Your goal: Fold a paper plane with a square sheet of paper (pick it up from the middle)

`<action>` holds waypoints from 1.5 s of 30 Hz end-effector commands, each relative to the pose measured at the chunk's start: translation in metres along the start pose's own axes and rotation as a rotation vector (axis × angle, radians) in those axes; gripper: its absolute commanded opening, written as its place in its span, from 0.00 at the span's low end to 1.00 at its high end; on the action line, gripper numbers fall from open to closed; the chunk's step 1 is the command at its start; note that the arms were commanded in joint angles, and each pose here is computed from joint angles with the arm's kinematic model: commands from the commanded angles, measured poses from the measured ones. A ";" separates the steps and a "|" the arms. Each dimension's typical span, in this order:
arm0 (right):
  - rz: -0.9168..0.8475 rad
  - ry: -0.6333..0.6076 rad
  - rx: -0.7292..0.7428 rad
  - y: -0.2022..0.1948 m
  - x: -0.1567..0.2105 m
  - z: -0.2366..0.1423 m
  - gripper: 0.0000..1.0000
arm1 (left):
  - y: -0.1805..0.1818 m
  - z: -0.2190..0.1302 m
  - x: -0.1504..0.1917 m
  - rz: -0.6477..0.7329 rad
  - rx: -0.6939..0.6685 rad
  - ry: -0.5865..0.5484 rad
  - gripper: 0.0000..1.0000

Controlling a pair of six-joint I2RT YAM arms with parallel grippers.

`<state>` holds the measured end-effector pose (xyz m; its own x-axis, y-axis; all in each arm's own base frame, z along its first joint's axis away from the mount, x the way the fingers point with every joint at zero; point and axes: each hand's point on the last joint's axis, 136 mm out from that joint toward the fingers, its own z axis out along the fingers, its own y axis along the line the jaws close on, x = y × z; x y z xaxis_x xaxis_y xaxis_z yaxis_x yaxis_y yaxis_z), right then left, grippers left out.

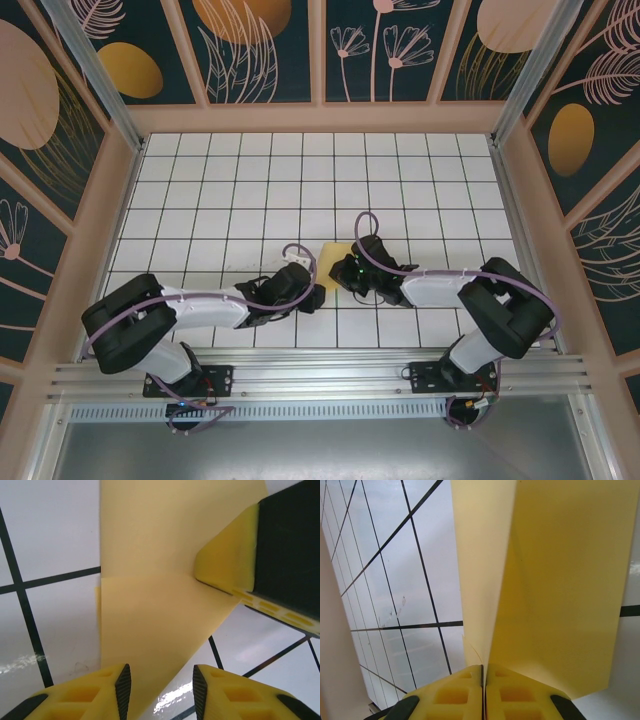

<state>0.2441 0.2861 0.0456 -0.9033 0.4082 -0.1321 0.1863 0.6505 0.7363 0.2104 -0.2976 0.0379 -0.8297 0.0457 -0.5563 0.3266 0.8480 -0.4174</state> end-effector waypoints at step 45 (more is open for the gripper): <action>0.004 0.032 -0.029 0.021 -0.002 0.002 0.11 | -0.006 0.009 0.002 0.144 -0.065 -0.025 0.50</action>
<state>0.2462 0.2940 0.0538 -0.9117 0.3934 -0.1183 0.1792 0.6399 0.7473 0.2094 -0.3034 0.0251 -0.7879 0.1374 -0.6002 0.3895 0.8662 -0.3130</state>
